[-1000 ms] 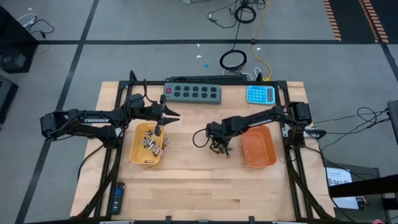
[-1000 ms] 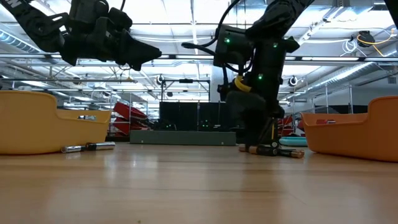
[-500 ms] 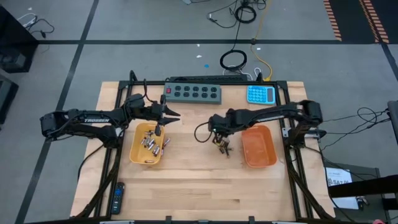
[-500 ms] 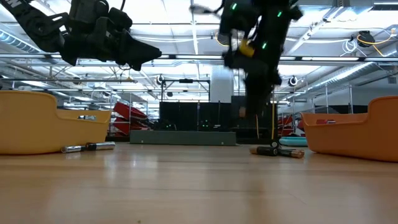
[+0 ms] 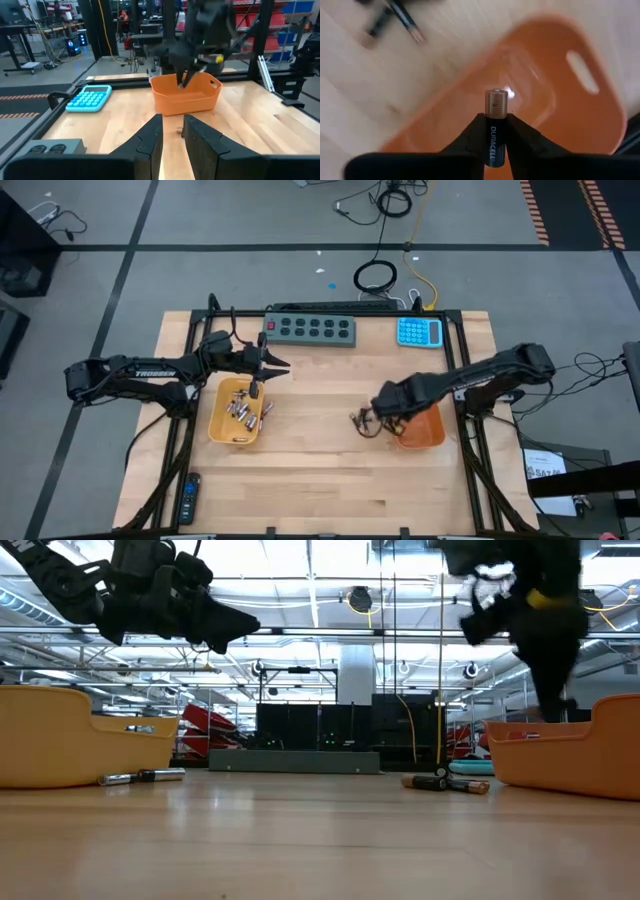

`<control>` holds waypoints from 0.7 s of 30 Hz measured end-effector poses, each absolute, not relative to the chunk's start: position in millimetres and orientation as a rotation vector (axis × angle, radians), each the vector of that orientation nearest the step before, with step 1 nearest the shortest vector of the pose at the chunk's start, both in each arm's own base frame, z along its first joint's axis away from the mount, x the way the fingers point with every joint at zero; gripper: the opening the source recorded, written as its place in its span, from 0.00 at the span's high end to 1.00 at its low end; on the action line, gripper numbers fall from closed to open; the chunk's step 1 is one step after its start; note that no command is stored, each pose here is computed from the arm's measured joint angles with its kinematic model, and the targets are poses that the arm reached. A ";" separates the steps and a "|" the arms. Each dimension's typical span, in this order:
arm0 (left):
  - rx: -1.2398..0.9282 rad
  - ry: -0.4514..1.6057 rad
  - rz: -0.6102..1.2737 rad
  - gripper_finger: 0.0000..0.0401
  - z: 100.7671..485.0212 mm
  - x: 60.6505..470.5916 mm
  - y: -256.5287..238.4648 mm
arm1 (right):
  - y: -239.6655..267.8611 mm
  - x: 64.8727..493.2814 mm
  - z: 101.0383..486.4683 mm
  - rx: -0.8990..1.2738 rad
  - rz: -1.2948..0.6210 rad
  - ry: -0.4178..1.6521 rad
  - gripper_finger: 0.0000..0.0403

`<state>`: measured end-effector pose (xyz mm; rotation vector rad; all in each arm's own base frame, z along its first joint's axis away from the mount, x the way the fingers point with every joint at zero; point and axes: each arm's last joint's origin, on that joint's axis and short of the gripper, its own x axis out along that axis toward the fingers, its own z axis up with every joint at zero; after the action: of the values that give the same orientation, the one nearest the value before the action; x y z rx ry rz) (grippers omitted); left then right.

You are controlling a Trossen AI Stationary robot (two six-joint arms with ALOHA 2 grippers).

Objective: Sort batteries
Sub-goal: Put the black battery into the orange bin

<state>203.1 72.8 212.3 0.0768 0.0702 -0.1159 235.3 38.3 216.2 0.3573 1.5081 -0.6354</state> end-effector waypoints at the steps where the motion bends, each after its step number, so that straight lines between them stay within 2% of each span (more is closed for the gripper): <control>1: 0.075 0.065 -0.113 0.78 212.8 203.2 72.9 | 38.7 231.1 209.4 0.354 -0.639 1.518 0.83; 6: 0.091 0.050 0.053 0.78 215.4 203.4 77.7 | 40.6 220.3 187.7 0.393 -0.621 1.585 0.63; 9: 0.103 0.025 0.115 0.78 218.3 203.4 79.5 | 41.1 220.8 193.8 0.387 -0.603 1.612 0.58; 12: 0.146 -0.007 0.074 0.78 221.6 203.5 78.2 | 42.1 232.5 217.3 0.344 -0.571 1.552 0.58; 18: 0.177 -0.016 -0.028 0.78 221.7 203.6 75.3 | 46.5 268.3 281.3 0.197 -0.433 1.230 0.64; 21: 0.198 -0.020 -0.029 0.78 222.1 203.6 75.2 | 45.0 286.7 289.6 0.138 -0.369 1.066 0.66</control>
<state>203.6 75.2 222.1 0.1984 -0.0202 -0.0293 286.7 45.0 289.6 0.1381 1.0656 -0.3691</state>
